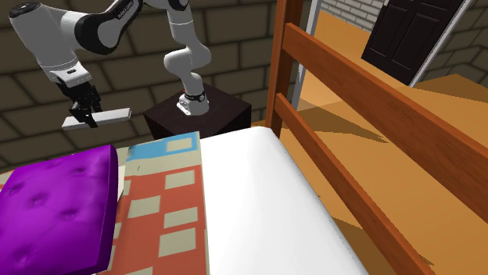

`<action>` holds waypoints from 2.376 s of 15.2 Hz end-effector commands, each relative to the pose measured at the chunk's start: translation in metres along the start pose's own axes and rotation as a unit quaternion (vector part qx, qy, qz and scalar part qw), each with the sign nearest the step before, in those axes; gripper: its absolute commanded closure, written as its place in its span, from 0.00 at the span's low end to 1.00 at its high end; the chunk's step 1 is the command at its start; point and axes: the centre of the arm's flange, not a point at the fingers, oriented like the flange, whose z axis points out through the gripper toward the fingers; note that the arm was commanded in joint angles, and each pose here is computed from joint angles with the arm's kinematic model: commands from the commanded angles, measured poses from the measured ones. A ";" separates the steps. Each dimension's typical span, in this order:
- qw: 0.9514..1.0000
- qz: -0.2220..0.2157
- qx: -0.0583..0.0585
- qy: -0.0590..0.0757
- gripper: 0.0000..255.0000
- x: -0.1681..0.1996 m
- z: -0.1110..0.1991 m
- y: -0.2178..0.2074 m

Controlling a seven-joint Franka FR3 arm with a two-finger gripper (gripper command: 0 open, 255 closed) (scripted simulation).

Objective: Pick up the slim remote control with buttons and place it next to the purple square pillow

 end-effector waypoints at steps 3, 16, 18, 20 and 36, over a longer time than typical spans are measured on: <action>1.000 -0.002 0.000 0.000 1.00 -0.049 -0.001 -0.017; 1.000 -0.002 0.000 0.000 1.00 -0.124 0.036 -0.042; 1.000 -0.002 0.000 0.000 1.00 -0.124 0.046 -0.042; 1.000 -0.002 0.000 0.000 1.00 -0.124 0.057 -0.042; 1.000 -0.002 0.000 0.000 1.00 -0.124 0.141 -0.044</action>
